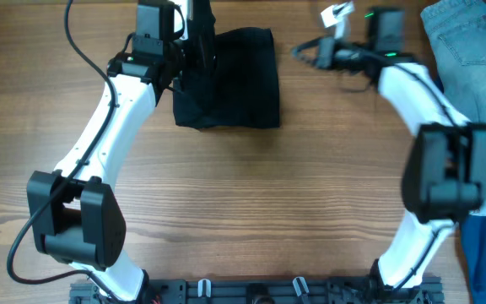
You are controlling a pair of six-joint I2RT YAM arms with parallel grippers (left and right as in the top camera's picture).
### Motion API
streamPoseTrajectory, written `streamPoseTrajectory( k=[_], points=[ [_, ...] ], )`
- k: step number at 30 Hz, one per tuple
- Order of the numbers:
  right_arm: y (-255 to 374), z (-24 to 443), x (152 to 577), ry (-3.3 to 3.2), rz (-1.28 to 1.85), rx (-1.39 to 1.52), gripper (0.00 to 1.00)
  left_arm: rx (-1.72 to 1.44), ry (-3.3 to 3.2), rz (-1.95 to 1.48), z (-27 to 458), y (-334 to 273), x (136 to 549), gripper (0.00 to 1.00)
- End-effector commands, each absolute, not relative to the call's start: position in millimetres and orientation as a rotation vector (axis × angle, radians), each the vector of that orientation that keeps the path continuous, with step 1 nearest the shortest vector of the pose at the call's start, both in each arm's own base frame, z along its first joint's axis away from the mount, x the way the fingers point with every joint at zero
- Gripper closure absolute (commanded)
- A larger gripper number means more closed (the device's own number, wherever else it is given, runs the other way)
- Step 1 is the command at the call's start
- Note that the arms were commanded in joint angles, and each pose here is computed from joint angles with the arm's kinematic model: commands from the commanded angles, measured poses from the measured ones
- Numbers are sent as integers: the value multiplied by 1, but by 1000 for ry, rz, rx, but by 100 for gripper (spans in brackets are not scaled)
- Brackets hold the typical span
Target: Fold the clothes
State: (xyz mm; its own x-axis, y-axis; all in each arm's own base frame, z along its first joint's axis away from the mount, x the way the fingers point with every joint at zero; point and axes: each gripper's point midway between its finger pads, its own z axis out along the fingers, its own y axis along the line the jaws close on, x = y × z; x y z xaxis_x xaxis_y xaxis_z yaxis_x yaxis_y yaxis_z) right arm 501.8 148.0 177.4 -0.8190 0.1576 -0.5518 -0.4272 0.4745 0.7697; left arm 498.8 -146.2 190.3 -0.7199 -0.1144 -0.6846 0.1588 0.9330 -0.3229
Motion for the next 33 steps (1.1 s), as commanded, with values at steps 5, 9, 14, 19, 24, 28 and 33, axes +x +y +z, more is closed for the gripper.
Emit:
streamPoseTrajectory(
  k=[5,9,14,19,24,28,33],
  points=[
    [111,234,496,2065,1389,-172,96,133,2297,-529,183,-201,502,94],
    [109,232,498,2072,1369,-159,96,190,2293,-554,178,-227,496,25],
    [108,231,498,2071,1366,-161,96,218,2284,-557,180,-234,494,0],
    [101,212,499,2146,1279,-108,96,215,2325,-547,172,-230,489,0],
    [80,174,499,2311,1061,15,94,371,2419,-458,134,-226,478,0],
    [73,160,494,2375,987,33,61,477,2439,-333,94,-220,488,0],
    [72,157,492,2395,980,49,39,684,2356,-235,37,-227,514,0]
  ],
)
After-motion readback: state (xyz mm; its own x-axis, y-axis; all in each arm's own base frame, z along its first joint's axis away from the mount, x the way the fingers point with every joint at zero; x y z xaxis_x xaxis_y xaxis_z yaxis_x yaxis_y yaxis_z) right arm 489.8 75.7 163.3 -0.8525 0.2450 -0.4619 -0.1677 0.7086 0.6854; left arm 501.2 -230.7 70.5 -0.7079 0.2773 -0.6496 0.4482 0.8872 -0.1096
